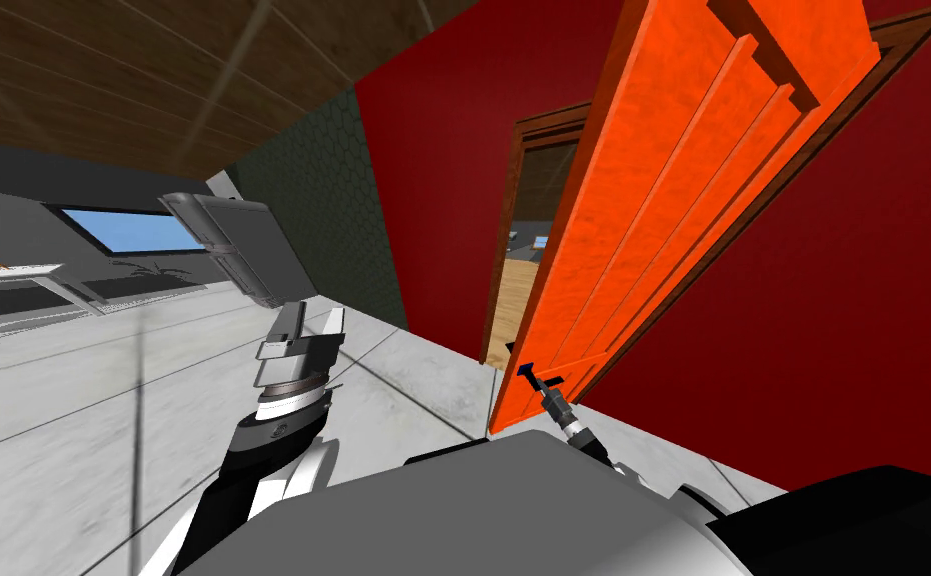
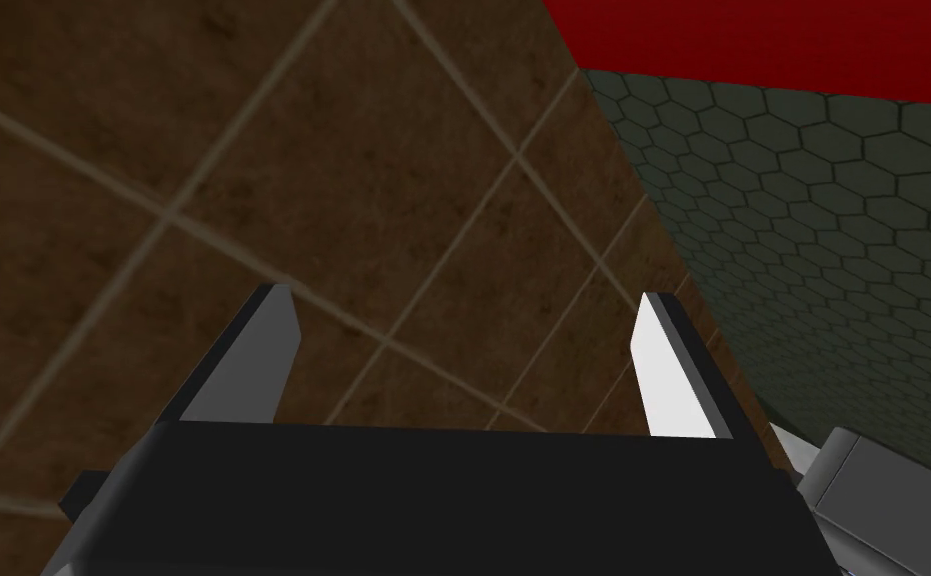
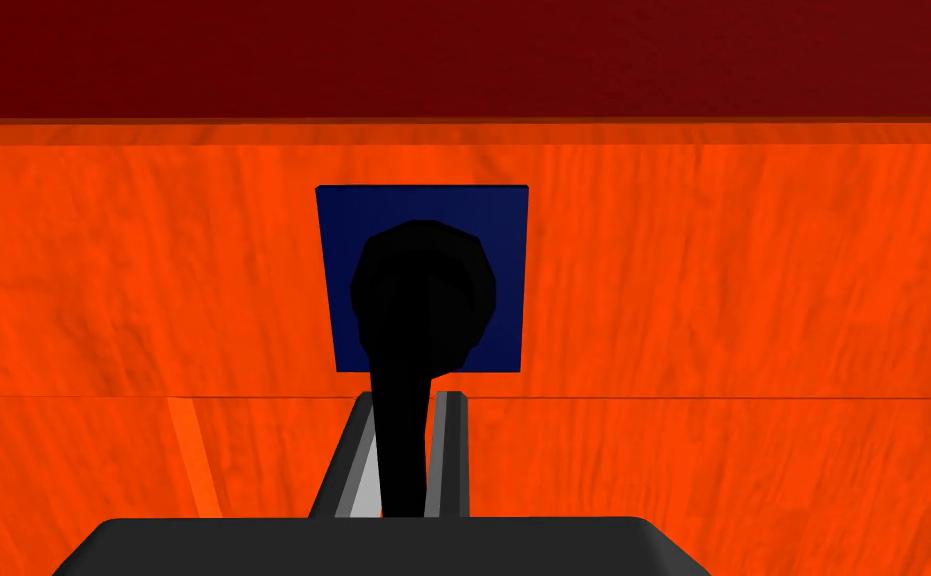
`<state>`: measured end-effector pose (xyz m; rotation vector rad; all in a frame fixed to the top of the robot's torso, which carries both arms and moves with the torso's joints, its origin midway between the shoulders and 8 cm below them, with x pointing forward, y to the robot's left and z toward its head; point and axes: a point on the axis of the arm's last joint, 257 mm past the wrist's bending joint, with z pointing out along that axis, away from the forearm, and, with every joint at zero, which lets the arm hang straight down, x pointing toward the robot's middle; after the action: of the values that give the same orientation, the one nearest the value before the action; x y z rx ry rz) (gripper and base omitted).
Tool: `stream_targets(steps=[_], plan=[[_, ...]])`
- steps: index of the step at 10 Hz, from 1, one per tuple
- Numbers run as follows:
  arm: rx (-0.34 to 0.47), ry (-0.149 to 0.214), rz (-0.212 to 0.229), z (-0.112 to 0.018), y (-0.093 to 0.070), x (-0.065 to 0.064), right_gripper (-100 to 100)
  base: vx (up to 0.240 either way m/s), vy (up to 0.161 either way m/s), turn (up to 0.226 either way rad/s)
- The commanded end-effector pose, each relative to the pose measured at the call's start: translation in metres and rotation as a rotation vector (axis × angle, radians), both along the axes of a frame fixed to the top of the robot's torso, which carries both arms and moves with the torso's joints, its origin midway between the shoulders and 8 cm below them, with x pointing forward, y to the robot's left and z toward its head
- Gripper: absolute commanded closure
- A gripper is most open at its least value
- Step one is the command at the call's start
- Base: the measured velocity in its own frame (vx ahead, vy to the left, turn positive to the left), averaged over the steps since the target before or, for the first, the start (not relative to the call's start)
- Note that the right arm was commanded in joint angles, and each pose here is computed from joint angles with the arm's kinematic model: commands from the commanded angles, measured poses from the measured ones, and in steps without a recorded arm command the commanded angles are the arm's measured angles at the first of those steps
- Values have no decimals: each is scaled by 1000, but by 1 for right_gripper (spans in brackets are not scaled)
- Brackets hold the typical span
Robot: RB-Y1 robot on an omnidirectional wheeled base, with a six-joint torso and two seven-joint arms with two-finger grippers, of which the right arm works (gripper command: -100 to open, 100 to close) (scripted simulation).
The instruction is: Pull the door open
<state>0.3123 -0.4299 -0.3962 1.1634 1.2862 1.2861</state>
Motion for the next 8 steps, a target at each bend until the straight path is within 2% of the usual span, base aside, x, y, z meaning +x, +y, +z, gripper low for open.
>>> stream_targets(steps=[1,4,8], plan=[[1,3,0,-2,6,8,100,-240,-99,143],[0,1,-3,-3,17,29,100,-236,-61,123],[-1,-1,-6,-2,31,56,100,-210,-105,124]])
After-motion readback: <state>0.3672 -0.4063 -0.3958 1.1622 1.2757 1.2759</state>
